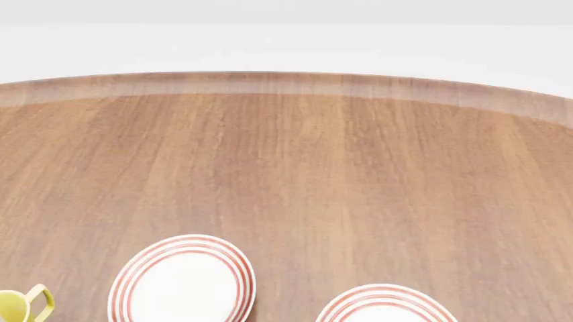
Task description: Put the white mug on the left plate.
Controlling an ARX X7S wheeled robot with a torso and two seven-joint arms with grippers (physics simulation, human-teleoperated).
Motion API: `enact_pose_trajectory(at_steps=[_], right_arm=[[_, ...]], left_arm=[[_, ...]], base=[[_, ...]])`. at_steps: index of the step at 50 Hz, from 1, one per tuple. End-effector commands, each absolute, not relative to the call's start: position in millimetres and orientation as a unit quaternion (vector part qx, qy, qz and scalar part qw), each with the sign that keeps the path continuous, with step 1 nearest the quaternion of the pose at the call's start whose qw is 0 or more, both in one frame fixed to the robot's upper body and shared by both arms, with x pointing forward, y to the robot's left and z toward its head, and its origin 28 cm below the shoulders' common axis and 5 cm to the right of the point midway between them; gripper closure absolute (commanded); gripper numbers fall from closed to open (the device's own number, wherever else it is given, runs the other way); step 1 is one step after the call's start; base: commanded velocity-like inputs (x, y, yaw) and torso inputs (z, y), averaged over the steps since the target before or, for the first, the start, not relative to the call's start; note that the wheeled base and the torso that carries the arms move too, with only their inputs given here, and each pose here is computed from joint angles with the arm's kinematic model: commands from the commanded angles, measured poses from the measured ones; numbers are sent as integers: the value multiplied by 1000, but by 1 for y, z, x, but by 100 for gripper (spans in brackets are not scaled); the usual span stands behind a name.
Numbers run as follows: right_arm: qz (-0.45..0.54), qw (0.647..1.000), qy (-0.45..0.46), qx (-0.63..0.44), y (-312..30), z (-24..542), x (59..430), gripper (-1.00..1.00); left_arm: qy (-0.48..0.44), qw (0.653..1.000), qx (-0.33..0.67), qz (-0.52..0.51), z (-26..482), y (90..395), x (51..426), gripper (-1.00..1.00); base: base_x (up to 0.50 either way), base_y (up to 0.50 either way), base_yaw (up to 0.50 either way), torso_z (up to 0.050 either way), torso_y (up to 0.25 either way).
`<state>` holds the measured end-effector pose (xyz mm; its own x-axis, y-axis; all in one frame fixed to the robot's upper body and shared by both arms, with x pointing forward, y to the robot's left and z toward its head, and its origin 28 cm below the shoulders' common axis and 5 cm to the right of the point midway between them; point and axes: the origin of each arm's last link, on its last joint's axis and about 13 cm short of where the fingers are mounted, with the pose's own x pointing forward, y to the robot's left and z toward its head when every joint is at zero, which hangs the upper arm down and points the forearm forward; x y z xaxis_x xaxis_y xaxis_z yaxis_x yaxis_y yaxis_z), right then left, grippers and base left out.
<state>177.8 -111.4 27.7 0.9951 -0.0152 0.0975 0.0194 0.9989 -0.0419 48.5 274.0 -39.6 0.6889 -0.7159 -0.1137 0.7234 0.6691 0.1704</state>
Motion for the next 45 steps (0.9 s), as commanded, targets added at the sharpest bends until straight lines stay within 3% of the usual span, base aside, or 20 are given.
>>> enact_pose_trajectory(at_steps=[1, 21, 45], right_arm=[[-9, 999, -48, -21, -112, 27, 178, -100], [-10, 998, -49, -24, -111, 28, 178, -100], [-12, 998, -49, -24, -112, 28, 178, -100]], left_arm=[[15, 912, 91, -400, -49, 271, 49, -100], [10, 911, 67, -406, -67, 269, 55, -100], [35, 898, 116, -424, -65, 271, 71, -100]], base=[[0, 0, 0, 0, 0], [0, 0, 0, 0, 0], [0, 0, 0, 0, 0]])
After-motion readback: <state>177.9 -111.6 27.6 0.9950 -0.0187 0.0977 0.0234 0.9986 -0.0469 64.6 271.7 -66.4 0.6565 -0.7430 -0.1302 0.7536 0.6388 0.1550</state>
